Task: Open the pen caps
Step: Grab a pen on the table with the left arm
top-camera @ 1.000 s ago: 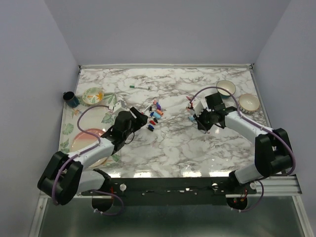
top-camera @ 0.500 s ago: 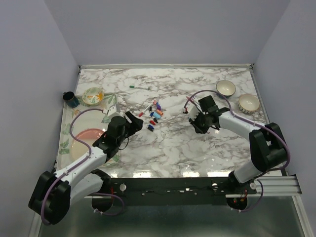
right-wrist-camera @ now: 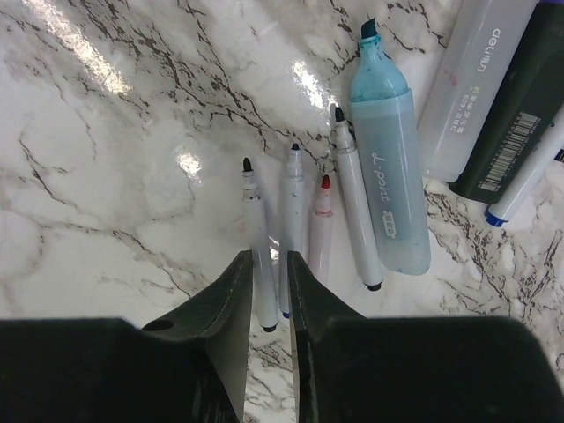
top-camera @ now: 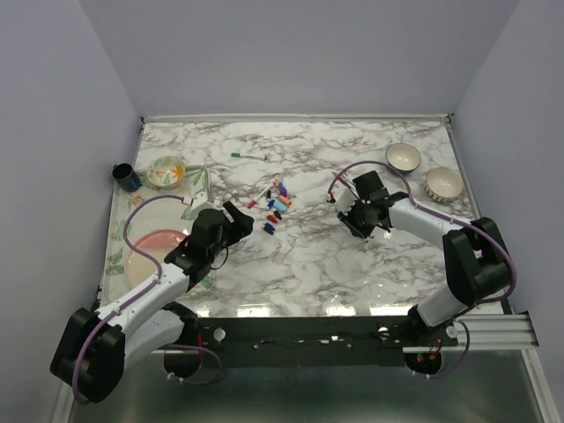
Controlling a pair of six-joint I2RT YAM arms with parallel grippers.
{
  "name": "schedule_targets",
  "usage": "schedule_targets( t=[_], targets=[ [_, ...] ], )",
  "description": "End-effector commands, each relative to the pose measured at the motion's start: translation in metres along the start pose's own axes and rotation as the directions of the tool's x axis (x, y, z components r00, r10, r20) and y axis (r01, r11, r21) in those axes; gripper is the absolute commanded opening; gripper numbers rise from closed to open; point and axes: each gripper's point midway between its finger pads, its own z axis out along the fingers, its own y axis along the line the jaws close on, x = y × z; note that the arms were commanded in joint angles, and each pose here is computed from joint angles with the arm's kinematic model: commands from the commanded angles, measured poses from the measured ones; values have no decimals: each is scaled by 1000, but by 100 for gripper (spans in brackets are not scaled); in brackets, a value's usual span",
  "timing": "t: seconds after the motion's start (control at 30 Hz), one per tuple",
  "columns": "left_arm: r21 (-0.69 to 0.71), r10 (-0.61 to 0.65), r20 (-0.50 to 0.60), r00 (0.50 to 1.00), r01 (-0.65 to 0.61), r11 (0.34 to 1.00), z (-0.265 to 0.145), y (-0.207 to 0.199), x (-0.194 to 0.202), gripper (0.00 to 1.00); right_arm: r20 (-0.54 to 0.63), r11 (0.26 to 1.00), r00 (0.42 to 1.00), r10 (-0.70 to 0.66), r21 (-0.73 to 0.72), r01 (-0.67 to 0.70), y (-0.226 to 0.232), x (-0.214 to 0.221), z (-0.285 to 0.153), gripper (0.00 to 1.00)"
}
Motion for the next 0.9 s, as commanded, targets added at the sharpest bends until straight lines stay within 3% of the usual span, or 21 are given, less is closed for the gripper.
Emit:
schedule_targets(
  t=[0.0,0.47,0.87],
  targets=[
    [-18,55,2,998,-55,998,2,5,-2,80,37,997,999,-26,76,23,-13,-13,-11,29],
    [-36,284,-111,952,-290,956,37,-10,-6,81,152,995,984,-89,54,82,-6,-37,-45,28],
    [-72,440,-188,878,-459,885,47,-2,-11,81,193,992,973,-126,25,124,1,-43,-57,28]
  ],
)
